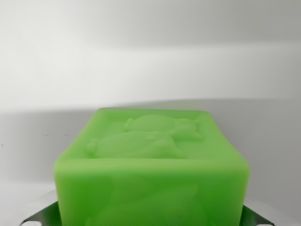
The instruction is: Stack cube
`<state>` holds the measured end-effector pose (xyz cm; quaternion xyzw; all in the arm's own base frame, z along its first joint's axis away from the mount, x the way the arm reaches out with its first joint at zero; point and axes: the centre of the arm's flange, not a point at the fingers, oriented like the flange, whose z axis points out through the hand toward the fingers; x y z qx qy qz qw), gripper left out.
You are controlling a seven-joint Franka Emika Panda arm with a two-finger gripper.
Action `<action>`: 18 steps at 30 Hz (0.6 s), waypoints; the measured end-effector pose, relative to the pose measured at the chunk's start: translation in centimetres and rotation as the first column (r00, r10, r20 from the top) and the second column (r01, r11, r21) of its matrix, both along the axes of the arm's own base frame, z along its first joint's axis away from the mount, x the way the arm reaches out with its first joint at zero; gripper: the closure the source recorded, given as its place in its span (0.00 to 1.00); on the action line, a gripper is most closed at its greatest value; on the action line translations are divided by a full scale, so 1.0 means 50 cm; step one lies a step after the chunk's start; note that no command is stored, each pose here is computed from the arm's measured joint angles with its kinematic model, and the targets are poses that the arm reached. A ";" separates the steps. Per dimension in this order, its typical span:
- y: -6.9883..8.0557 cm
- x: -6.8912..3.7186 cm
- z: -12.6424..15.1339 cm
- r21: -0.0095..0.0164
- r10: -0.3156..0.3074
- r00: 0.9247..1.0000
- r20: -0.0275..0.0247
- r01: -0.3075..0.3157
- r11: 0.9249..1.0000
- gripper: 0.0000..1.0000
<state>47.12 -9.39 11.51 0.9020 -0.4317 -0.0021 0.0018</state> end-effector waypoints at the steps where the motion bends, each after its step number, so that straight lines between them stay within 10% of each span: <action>1: 0.000 0.000 0.000 0.000 0.000 1.000 0.000 0.000 1.000 1.00; 18: 0.000 0.001 0.026 0.001 -0.001 1.000 0.003 0.001 1.000 1.00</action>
